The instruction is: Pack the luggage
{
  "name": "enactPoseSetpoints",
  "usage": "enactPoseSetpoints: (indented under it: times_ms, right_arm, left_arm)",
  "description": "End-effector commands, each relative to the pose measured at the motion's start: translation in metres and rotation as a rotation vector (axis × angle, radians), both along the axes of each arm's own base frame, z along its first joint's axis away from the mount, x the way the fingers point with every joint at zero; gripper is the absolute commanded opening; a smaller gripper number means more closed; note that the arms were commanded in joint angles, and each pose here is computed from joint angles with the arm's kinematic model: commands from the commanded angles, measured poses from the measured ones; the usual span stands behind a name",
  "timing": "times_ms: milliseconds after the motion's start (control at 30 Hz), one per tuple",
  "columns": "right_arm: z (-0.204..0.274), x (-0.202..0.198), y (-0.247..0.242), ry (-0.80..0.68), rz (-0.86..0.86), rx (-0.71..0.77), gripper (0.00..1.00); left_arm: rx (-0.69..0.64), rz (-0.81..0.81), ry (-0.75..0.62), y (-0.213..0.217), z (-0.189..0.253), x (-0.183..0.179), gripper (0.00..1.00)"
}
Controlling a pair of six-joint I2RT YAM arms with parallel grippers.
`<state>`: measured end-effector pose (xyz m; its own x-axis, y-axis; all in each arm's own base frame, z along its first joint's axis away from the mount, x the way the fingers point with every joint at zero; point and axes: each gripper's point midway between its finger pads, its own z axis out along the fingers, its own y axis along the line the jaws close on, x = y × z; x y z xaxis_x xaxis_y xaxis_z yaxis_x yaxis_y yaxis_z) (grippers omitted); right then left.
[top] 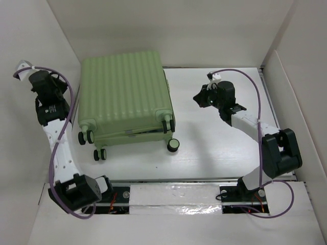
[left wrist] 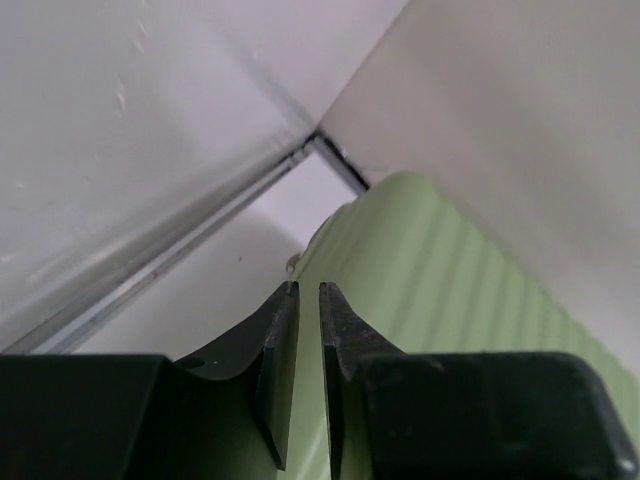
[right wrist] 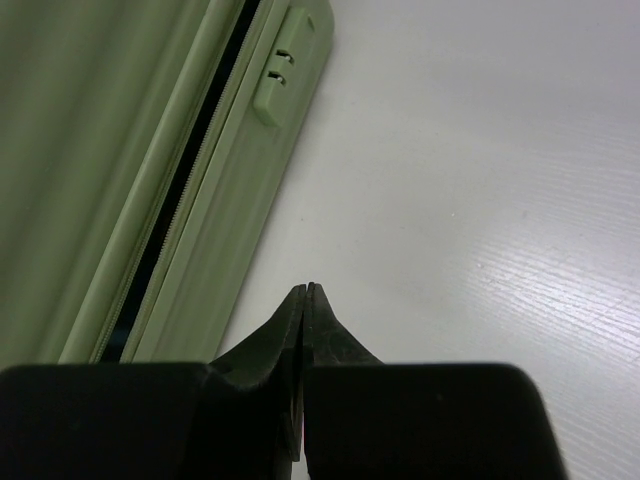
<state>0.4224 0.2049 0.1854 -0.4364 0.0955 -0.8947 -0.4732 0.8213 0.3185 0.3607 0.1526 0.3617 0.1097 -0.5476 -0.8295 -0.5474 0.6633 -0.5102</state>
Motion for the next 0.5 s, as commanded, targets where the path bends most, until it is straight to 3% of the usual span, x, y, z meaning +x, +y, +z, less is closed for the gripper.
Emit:
enactPoseSetpoints:
  times_ms: [0, 300, 467]
  right_arm:
    - [0.022, 0.007, 0.004, -0.078, 0.007, 0.031, 0.0]
    - [0.024, 0.005, -0.001, -0.082, -0.014, 0.023, 0.0]
    - [0.023, 0.008, -0.007, -0.082, -0.039, 0.017, 0.0]
  left_arm:
    - [-0.08, -0.102, 0.187, -0.01, -0.079, 0.02, 0.11]
    - [-0.136, 0.039, 0.384, 0.024, -0.17, 0.002, 0.11]
    - [-0.133, 0.045, 0.441, 0.028, -0.192, 0.003, 0.11]
